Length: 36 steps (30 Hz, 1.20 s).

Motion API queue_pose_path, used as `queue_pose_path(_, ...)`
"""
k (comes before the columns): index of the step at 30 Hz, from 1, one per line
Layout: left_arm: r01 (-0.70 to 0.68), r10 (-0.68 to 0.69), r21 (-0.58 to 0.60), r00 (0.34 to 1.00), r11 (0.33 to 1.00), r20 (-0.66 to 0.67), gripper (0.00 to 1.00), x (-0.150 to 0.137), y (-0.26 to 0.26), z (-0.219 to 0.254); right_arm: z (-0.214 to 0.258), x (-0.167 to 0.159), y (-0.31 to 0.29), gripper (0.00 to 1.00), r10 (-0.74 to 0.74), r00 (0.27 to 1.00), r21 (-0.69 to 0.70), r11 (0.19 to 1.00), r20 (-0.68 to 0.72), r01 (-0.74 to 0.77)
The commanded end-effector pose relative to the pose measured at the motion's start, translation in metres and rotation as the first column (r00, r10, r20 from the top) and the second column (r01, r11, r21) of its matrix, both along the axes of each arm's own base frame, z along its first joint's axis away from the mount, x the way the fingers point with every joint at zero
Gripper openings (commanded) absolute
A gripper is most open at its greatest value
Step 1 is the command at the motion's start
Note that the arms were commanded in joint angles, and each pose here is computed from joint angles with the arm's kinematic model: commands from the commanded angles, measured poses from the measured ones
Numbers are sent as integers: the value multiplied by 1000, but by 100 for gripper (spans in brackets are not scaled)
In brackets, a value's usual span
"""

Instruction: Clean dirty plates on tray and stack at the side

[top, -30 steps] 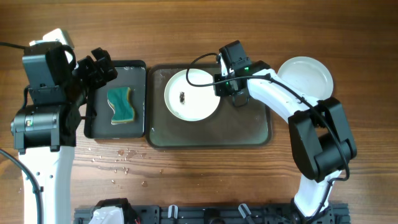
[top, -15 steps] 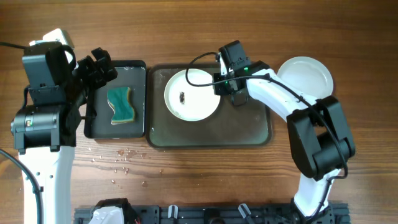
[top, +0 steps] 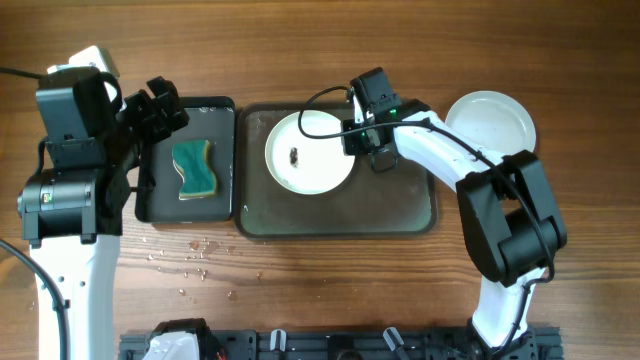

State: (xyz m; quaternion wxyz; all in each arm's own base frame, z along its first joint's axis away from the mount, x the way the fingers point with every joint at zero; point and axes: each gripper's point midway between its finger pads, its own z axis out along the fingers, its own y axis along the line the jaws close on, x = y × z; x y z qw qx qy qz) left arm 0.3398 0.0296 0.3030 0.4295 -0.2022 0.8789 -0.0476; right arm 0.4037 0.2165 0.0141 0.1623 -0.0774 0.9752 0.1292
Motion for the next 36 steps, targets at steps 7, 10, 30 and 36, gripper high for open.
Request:
queue_pose_path(7, -15, 15, -2, 1000, 1000, 14, 100, -1, 3, 4, -9, -4, -4, 4, -14, 1000, -21, 1000, -15, 13)
queue_pose_path(10, -15, 15, -3, 1000, 1000, 14, 100, -1, 3, 4, -9, -3, -4, 4, -21, 1000, -17, 1000, -14, 21)
queue_pose_path(30, 2, -23, -100, 978, 995, -209, 100, -20, -13, -51, -9, -3, -3, 5, -32, 999, -13, 999, -15, 32)
queue_pose_path(36, -24, -31, -114, 888, 993, -458, 100, -28, -14, -142, -9, -3, -3, 5, -33, 999, -12, 999, -16, 32)
